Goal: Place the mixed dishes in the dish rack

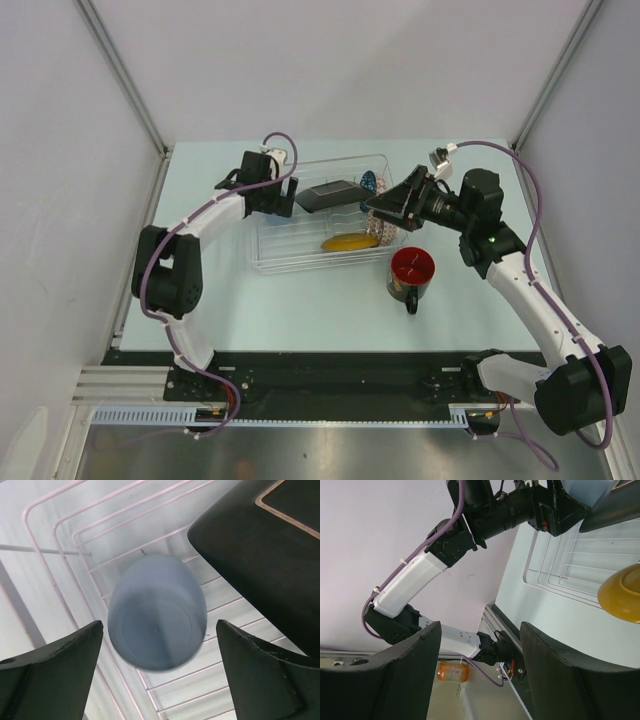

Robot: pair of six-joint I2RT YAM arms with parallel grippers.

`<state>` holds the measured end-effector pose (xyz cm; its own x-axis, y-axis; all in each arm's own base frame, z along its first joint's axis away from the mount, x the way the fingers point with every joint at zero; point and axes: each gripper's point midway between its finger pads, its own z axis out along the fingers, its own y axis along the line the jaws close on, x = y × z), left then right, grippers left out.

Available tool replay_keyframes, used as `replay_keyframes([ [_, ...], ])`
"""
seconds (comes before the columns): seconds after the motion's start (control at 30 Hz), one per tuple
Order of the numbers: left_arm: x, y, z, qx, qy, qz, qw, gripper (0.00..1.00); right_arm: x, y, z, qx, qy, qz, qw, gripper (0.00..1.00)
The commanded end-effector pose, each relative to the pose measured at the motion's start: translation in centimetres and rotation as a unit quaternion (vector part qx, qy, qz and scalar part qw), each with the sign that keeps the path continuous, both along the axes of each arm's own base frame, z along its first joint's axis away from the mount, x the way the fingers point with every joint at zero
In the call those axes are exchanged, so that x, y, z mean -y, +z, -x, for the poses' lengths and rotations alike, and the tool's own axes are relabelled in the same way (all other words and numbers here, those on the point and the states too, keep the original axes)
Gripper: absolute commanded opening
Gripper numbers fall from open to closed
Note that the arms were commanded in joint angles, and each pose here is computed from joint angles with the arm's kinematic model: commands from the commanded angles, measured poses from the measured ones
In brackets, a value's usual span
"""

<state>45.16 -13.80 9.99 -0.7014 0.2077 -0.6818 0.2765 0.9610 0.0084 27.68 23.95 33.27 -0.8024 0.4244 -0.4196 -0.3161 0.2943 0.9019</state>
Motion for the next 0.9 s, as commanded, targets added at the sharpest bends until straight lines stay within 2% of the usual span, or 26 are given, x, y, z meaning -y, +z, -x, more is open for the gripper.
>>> replay_keyframes([
  [0.0, 0.0, 3.6, -0.1, 0.040, 0.003, 0.010, 0.999, 1.00, -0.1, 0.9, 0.9, 0.024, 0.009, 0.000, 1.000, 0.70],
  [0.3, -0.3, 5.6, 0.2, 0.058, 0.004, 0.008, 0.998, 1.00, 0.4, 0.0, 1.3, 0.020, 0.004, 0.022, 1.000, 0.71],
  [0.4, -0.4, 7.9, 0.7, 0.075, 0.001, 0.015, 0.997, 1.00, 1.7, -2.0, 1.0, 0.002, -0.014, 0.060, 0.998, 0.72],
  [0.47, -0.3, 9.7, 1.5, 0.087, -0.006, 0.024, 0.996, 1.00, 2.4, -2.8, 1.2, 0.016, -0.019, 0.095, 0.995, 0.72],
  [0.53, -0.3, 11.0, 2.2, 0.092, -0.010, 0.031, 0.995, 1.00, 3.4, -4.5, 1.7, -0.004, -0.035, 0.151, 0.988, 0.72],
  [0.57, 0.1, 12.7, 2.8, 0.104, -0.022, 0.045, 0.993, 1.00, 3.4, -3.9, 2.0, 0.029, -0.030, 0.186, 0.982, 0.72],
  [0.6, 0.0, 13.2, 3.5, 0.103, -0.034, 0.039, 0.993, 1.00, 4.5, -5.6, 2.4, 0.001, -0.052, 0.241, 0.969, 0.70],
  [0.67, 0.2, 15.2, 4.4, 0.116, -0.049, 0.050, 0.991, 1.00, 4.6, -6.1, 3.1, 0.001, -0.059, 0.300, 0.952, 0.70],
  [0.73, -0.3, 17.2, 6.0, 0.124, -0.058, 0.057, 0.989, 1.00, 5.3, -8.4, 5.2, -0.039, -0.051, 0.370, 0.927, 0.69],
  [0.83, -1.1, 18.5, 7.7, 0.120, -0.069, 0.065, 0.988, 1.00, 5.5, -10.9, 7.8, -0.033, -0.048, 0.484, 0.873, 0.68],
  [0.87, -1.3, 18.5, 8.1, 0.116, -0.074, 0.065, 0.988, 1.00, 6.0, -12.2, 7.7, -0.035, -0.060, 0.526, 0.848, 0.67],
])
